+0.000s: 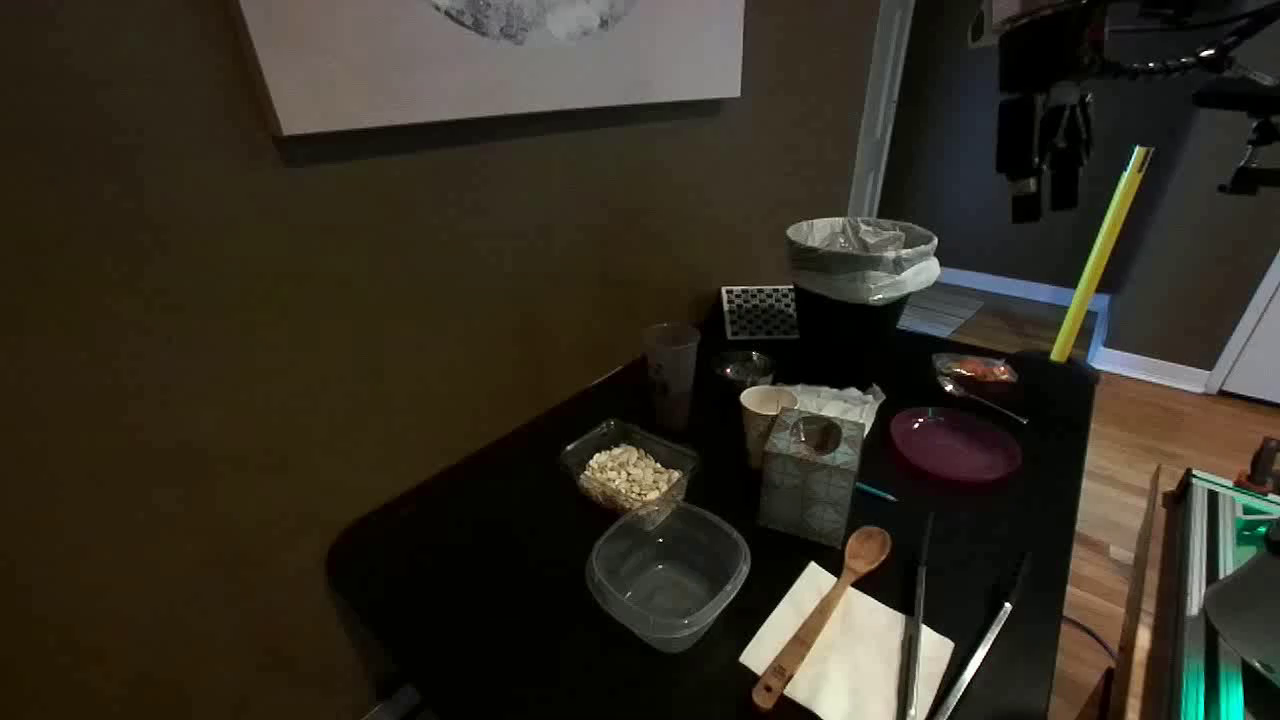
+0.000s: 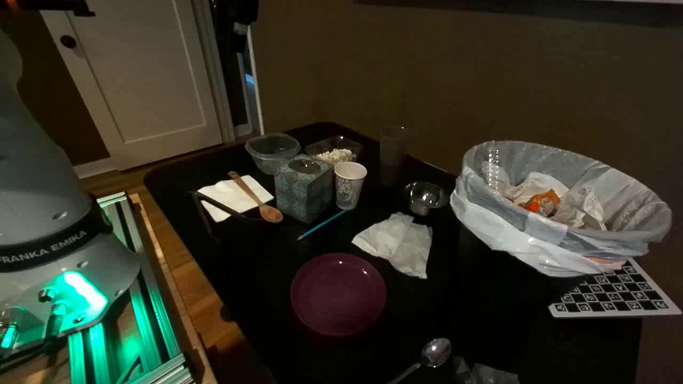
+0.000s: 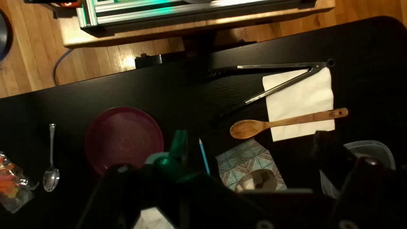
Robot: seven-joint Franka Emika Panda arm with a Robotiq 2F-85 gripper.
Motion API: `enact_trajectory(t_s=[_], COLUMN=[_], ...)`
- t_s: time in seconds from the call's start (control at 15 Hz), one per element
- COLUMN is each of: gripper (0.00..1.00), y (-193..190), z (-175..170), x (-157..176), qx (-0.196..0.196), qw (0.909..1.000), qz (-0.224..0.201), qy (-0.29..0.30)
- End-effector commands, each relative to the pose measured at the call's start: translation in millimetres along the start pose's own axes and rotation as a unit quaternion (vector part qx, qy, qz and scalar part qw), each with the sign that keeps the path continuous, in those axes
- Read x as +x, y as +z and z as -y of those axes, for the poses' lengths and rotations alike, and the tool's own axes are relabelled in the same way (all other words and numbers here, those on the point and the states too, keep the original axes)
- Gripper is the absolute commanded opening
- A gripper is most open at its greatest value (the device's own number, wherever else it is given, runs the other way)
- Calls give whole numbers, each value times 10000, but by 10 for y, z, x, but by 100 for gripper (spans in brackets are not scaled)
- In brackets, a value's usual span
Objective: Push the closest cup forward, then then pour out the contents from the furthest cup into the closest cup
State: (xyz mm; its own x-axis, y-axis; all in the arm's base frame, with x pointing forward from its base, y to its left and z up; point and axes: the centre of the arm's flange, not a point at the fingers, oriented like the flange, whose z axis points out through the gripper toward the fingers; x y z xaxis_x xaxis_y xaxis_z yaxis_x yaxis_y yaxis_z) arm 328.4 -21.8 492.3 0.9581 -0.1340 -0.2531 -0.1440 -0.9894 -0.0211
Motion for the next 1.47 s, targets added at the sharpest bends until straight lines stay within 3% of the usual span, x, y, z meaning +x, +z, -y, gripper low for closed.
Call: enact_trajectory(t_s=[0.0, 0.47, 0.53, 0.6, 0.8, 1.0, 1.27, 1.33, 1.4], gripper=[100, 100, 100, 100, 100, 100, 100, 100, 100], y=[0, 0, 66, 150, 301, 480, 859, 978, 823], z=[0, 0, -53, -122, -311, -385, -354, -334, -384], x=[0, 0, 152, 314, 868, 1418, 2016, 2137, 1753], qx=[0, 0, -51, -133, -259, -210, 53, 68, 19], qw=[10000, 10000, 9993, 9965, 9863, 9767, 9705, 9704, 9711], qz=[0, 0, 97, -124, -813, -1489, -1768, -1741, -1814], qy=[0, 0, 345, 811, 1410, 1532, 1637, 1675, 1548])
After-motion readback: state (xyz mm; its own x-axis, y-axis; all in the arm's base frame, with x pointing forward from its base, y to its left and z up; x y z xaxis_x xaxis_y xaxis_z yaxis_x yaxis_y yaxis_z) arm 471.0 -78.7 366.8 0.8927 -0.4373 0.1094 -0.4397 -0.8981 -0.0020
